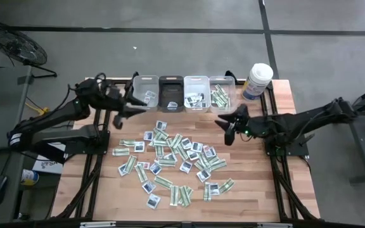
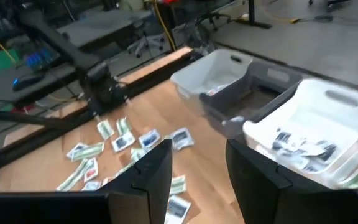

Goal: Pick & Place First Aid Supplies
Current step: Put the orange ointment pack into the gray bin

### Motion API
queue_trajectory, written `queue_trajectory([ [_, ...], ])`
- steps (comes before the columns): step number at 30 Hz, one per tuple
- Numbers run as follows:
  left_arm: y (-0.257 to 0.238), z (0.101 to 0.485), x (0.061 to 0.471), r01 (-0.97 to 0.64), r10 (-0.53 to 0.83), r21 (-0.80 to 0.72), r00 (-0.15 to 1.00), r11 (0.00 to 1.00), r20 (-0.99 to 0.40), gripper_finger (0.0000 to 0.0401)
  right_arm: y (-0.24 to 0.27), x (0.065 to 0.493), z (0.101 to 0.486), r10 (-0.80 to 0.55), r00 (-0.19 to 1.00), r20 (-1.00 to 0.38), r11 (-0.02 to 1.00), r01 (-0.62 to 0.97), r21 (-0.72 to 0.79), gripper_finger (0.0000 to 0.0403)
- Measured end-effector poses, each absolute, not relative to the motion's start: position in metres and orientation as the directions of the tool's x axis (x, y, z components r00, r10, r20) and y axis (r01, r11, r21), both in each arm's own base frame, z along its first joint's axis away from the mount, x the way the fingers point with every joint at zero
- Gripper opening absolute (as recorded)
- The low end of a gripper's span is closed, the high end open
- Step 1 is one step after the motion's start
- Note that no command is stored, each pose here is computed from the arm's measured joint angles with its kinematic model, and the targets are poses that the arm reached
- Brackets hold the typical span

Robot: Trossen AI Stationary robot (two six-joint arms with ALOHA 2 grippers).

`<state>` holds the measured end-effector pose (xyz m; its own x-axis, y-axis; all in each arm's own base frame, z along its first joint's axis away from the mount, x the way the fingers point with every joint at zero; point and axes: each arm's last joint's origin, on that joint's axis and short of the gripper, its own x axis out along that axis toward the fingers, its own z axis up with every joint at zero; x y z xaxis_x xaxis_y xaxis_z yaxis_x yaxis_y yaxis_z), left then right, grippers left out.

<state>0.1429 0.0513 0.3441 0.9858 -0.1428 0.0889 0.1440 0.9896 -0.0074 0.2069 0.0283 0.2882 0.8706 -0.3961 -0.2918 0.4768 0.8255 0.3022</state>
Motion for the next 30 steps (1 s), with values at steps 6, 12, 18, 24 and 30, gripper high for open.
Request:
queue_trajectory([
  [6, 0.04, 0.35, 0.12, 0.166, -0.166, 0.005, 0.98, 0.986, 0.112, 0.0111, 0.044, 0.234, 0.276, -0.366, 0.868, -0.336, 0.821, 0.471, 0.322, 0.0144],
  [12, 0.027, 0.346, 0.092, 0.139, -0.141, 0.03, 0.986, 0.99, 0.085, 0.0111, 0.056, 0.271, 0.283, -0.323, 0.821, -0.472, 0.857, 0.465, 0.223, 0.0144],
  [18, 0.023, 0.334, 0.082, 0.104, -0.103, 0.016, 0.994, 0.994, -0.018, 0.0111, 0.068, 0.292, 0.278, -0.24, 0.6, -0.763, 0.867, 0.486, 0.11, 0.0144],
  [24, 0.023, 0.327, 0.082, 0.093, -0.089, 0.039, 0.993, 0.995, -0.074, 0.0111, 0.077, 0.3, 0.248, -0.183, 0.367, -0.912, 0.824, 0.564, 0.062, 0.0144],
  [30, 0.024, 0.319, 0.084, 0.094, -0.089, 0.046, 0.991, 0.994, -0.102, 0.0111, 0.08, 0.321, 0.209, -0.128, 0.321, -0.938, 0.525, 0.825, 0.211, 0.0144],
])
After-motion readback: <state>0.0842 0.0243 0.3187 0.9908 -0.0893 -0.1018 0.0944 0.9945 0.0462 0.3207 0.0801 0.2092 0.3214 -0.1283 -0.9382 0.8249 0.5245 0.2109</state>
